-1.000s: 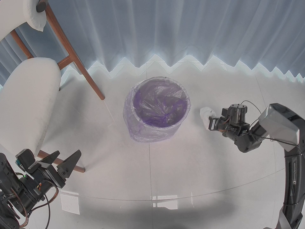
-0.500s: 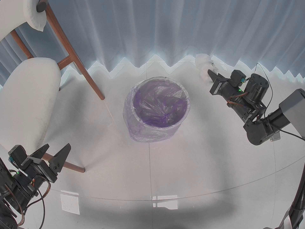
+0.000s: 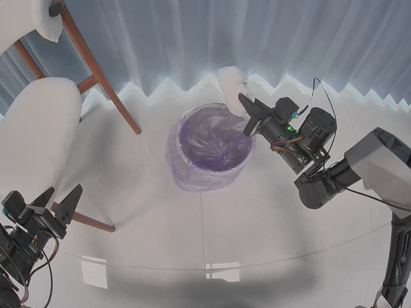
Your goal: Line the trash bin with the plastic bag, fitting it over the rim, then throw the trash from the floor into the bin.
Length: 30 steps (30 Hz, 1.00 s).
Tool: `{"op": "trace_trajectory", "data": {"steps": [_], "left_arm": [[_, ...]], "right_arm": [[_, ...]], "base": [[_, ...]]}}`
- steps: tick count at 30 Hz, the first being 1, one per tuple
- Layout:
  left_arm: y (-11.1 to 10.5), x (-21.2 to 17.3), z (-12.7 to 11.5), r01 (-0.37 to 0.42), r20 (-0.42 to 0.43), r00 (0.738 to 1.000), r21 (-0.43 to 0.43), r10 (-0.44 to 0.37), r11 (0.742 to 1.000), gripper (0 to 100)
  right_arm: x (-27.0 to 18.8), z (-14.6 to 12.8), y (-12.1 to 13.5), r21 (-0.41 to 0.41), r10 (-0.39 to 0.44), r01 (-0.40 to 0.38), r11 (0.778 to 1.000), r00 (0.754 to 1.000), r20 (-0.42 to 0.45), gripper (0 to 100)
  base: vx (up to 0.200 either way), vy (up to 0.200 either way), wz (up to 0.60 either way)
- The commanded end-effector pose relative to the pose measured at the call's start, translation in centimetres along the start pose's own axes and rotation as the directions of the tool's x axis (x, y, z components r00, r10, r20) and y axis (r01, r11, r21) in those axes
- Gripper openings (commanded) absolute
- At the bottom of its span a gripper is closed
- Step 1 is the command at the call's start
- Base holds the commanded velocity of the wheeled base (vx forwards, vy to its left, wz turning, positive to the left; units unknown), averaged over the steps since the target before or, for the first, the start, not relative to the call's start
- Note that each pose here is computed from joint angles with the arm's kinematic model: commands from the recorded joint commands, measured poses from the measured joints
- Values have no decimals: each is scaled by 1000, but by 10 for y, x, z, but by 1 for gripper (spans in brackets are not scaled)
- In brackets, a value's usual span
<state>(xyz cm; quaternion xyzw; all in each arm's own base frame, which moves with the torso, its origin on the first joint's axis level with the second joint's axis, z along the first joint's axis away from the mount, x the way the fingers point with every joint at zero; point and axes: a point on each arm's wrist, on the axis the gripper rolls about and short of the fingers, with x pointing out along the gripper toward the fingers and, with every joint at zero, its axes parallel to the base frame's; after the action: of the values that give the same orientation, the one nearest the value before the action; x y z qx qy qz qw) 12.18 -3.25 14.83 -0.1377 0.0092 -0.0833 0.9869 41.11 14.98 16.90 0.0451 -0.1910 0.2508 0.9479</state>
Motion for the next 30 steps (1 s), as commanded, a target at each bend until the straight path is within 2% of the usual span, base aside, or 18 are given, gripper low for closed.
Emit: {"op": "trace_trajectory", "data": {"steps": [1, 7, 15, 23, 30], "left_arm": [[2, -1, 5, -21, 31, 999, 7, 20, 1000, 100], [3, -1, 5, -29, 30, 999, 7, 29, 1000, 100], [6, -1, 4, -48, 31, 998, 8, 48, 999, 100], [6, -1, 4, -49, 28, 998, 8, 48, 999, 100], [6, -1, 4, -49, 26, 998, 8, 49, 999, 100]], "right_arm": [[11, -46, -1, -10, 8, -8, 1000, 1000, 15, 0], [21, -62, 0, -9, 17, -16, 1000, 999, 35, 0], [20, -82, -1, -5, 15, -15, 1000, 1000, 12, 0], [21, -91, -1, -3, 14, -14, 1000, 1000, 9, 0], [22, -87, -1, -3, 9, -9, 1000, 1000, 17, 0]], "base": [[0, 0, 0], [0, 0, 0], [0, 0, 0], [0, 0, 0], [0, 0, 0]]}}
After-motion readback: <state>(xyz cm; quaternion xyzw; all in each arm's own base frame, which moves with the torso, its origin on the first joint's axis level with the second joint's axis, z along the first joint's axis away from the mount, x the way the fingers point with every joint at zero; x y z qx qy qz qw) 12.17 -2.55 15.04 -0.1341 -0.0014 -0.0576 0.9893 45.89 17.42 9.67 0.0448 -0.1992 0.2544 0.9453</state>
